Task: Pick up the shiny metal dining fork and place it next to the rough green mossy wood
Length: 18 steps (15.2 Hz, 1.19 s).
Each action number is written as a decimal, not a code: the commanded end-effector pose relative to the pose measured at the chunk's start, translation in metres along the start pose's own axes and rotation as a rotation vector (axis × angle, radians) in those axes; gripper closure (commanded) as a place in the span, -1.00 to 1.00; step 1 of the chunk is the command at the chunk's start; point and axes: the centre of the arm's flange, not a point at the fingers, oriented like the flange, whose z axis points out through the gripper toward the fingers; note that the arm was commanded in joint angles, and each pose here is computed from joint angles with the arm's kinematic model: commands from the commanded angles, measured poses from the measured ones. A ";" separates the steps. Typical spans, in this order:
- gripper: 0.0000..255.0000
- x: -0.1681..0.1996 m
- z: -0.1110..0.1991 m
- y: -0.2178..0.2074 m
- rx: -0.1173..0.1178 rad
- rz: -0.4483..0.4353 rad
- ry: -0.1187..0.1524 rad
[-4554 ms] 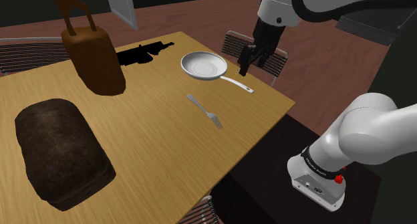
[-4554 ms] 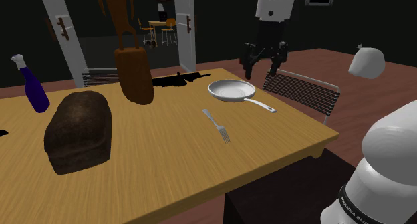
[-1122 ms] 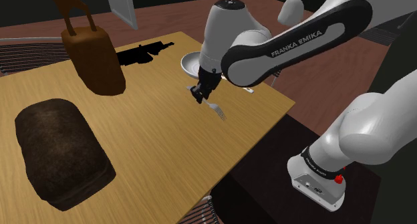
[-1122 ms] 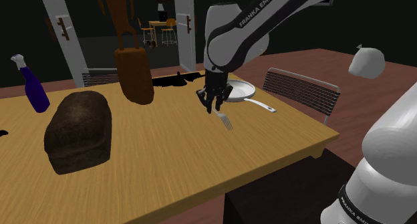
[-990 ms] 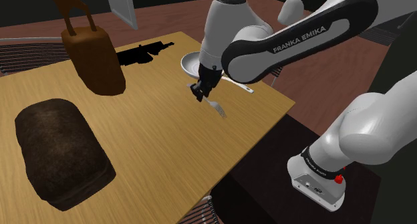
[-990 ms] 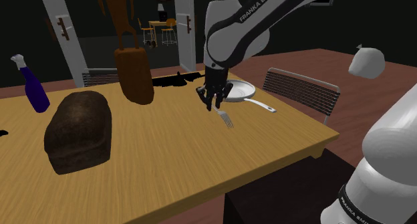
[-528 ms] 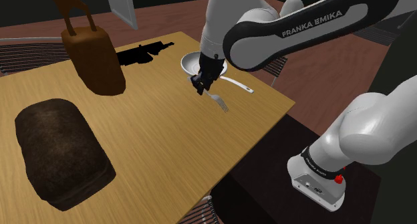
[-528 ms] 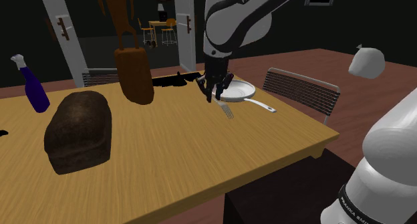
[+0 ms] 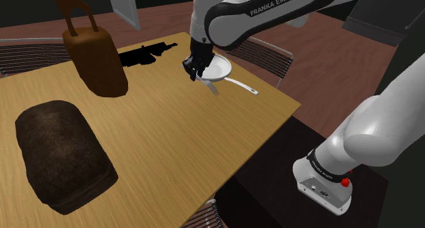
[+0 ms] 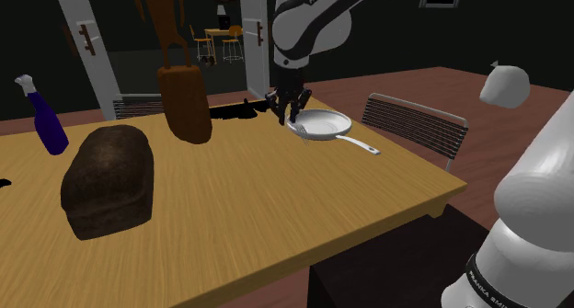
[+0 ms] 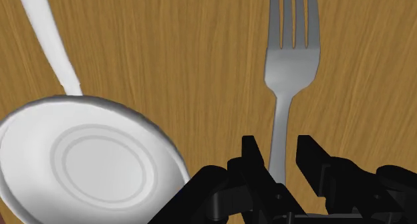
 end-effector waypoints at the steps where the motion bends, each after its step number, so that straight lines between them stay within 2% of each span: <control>1: 1.00 0.025 0.002 0.008 -0.001 0.000 0.000; 9: 1.00 0.122 0.016 0.039 -0.001 0.000 0.000; 18: 1.00 0.115 0.063 0.038 -0.001 0.000 0.000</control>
